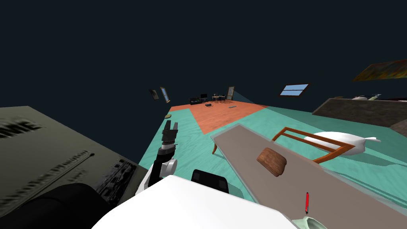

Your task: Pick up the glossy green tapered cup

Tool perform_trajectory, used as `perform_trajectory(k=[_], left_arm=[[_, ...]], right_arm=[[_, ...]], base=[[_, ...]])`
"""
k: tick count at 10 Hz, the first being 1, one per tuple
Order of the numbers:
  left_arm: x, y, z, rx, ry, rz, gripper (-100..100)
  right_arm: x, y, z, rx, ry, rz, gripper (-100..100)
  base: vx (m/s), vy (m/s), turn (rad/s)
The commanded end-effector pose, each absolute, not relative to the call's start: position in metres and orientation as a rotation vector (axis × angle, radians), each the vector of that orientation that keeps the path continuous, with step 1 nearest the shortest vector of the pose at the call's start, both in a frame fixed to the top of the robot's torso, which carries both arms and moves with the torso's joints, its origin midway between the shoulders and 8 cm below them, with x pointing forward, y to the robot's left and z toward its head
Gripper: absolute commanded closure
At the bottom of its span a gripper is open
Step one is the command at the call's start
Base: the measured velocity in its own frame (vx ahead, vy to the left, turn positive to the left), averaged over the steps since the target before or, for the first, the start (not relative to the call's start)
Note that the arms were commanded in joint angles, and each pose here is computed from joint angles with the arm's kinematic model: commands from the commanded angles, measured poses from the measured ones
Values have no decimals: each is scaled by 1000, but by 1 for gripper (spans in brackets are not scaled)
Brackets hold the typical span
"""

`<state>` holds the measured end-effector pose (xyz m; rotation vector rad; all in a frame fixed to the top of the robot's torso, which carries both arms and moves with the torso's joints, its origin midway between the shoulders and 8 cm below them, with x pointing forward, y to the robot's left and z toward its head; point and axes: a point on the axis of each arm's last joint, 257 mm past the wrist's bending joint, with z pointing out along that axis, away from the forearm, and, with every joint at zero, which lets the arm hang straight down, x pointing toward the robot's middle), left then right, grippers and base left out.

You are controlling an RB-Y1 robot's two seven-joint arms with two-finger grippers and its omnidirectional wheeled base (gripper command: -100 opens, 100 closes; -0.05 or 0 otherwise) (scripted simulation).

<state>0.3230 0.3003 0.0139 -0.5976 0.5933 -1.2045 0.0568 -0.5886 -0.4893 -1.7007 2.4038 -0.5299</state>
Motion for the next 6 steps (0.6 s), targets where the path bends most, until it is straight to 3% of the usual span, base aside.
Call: perform_trajectory(k=[1, 2, 5, 6], left_arm=[[323, 300, 14, -598, 593, -1205, 0], [323, 300, 14, -598, 593, -1205, 0], [323, 300, 14, -598, 593, -1205, 0], [323, 300, 14, -598, 593, -1205, 0]], right_arm=[[57, -589, -489, -1701, 2404, -530, 0], [63, -589, -480, -1724, 2380, -528, 100], [66, -589, -474, -1747, 2363, -526, 100], [66, -588, -473, -1746, 2364, -523, 0]], base=[[0, 0, 0], [26, 12, -219], [26, 24, -127], [0, 0, 0]])
